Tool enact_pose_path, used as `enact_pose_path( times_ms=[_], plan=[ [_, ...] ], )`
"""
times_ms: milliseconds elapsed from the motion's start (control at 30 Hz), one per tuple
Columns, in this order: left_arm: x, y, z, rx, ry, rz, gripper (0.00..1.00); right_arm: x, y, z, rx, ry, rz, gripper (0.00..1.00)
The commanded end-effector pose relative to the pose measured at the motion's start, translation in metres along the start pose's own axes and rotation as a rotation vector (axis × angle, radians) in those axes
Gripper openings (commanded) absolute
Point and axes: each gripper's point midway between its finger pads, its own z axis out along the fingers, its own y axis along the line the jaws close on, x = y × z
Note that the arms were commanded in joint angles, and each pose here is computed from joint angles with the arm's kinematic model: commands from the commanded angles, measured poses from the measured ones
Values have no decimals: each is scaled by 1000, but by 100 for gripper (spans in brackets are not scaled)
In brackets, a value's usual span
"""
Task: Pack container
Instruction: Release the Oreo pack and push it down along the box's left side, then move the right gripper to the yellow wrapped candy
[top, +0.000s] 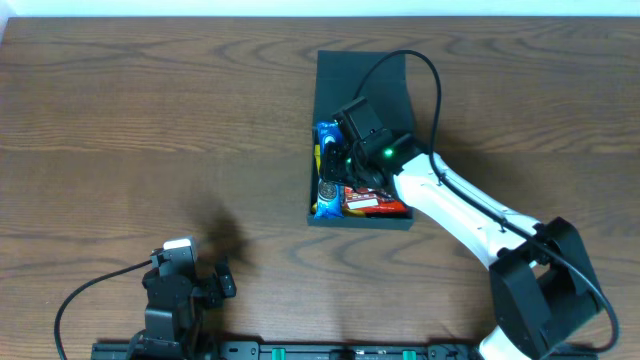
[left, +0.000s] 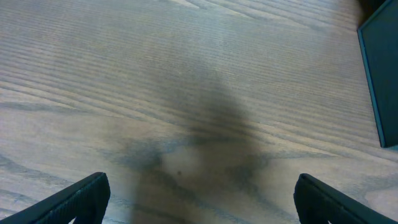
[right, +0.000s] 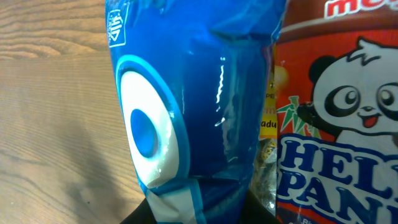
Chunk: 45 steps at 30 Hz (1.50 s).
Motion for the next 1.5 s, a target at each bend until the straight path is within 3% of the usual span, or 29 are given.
enact_pose_path(
  times_ms=[0,33,100,167,433,733,900,1000,1133,1233,1367,1467],
  plan=[
    [15,4,-1,-16,58,15,95,-4,7,2,-24,9,-16,25],
    [15,4,-1,-16,58,15,95,-4,6,2,-24,10,-15,31],
    [15,4,-1,-16,58,15,95,-4,6,2,-23,9,-16,60],
    [15,4,-1,-16,58,15,95,-6,7,2,-25,2,-17,75],
    [15,4,-1,-16,58,15,96,-27,38,-24,-82,-61,-128,98],
    [15,4,-1,-16,58,15,95,-24,82,-100,-135,-118,-379,99],
    [15,4,-1,-16,58,15,95,-2,38,-132,51,-79,-392,99],
    [15,4,-1,-16,58,15,95,8,8,-150,189,-83,-466,99],
    [15,4,-1,-16,58,15,95,32,-19,-161,240,-35,-592,99],
    [15,4,-1,-16,58,15,95,50,-52,-162,312,-20,-574,99],
    [15,4,-1,-16,58,15,95,68,-91,-166,376,-56,-361,99],
    [15,4,-1,-16,58,15,95,81,-108,-168,390,-51,-305,99]
  ],
)
